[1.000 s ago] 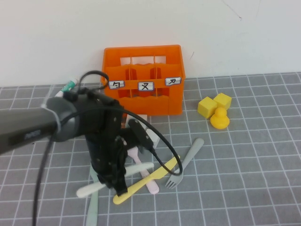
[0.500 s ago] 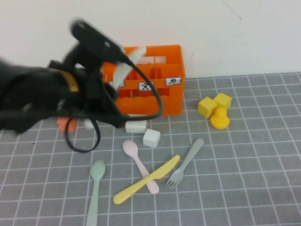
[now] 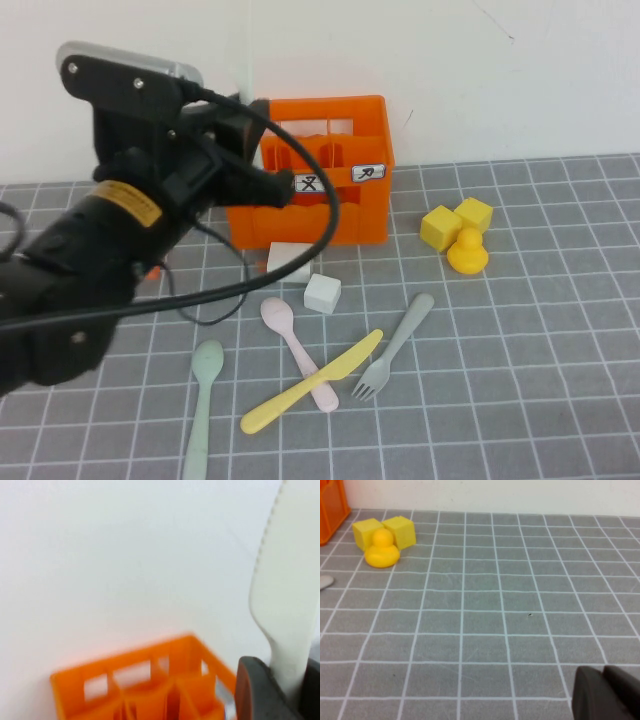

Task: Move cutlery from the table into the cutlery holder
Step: Place the knife on the box

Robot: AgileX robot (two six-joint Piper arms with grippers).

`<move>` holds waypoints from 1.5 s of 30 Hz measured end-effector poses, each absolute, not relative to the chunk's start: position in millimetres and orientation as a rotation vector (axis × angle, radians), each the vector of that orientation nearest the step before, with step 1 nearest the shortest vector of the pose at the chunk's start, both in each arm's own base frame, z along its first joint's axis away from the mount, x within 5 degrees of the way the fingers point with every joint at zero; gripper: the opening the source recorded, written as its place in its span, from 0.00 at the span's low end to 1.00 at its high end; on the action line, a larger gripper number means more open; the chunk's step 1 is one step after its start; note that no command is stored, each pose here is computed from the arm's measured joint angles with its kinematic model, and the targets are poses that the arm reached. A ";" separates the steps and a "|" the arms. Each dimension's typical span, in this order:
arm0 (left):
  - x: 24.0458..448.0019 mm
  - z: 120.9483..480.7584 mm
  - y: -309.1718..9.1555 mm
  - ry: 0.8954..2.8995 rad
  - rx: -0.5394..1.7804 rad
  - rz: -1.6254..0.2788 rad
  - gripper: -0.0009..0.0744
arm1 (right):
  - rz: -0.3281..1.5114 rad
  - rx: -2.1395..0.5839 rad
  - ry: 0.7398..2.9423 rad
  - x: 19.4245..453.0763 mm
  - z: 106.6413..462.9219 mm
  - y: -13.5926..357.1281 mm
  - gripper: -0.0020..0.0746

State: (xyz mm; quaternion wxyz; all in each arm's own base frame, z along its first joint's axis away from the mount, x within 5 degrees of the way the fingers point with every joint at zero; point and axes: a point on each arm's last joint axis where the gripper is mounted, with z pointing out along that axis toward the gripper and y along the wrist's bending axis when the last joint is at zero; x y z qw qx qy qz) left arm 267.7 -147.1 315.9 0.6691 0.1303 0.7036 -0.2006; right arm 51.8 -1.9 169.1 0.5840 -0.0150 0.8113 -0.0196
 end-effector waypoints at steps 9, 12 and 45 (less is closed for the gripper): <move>309.9 277.1 -167.1 1.488 0.178 -0.515 0.16 | -0.046 -0.035 1.893 51.8 169.1 -1.9 0.06; 323.6 271.3 -178.7 1.483 0.186 -0.566 0.16 | -0.046 -0.035 1.893 51.8 169.1 -1.9 0.07; 438.0 209.3 -227.1 1.588 0.233 -0.674 0.45 | -0.047 -0.036 1.893 51.8 169.1 -2.0 0.06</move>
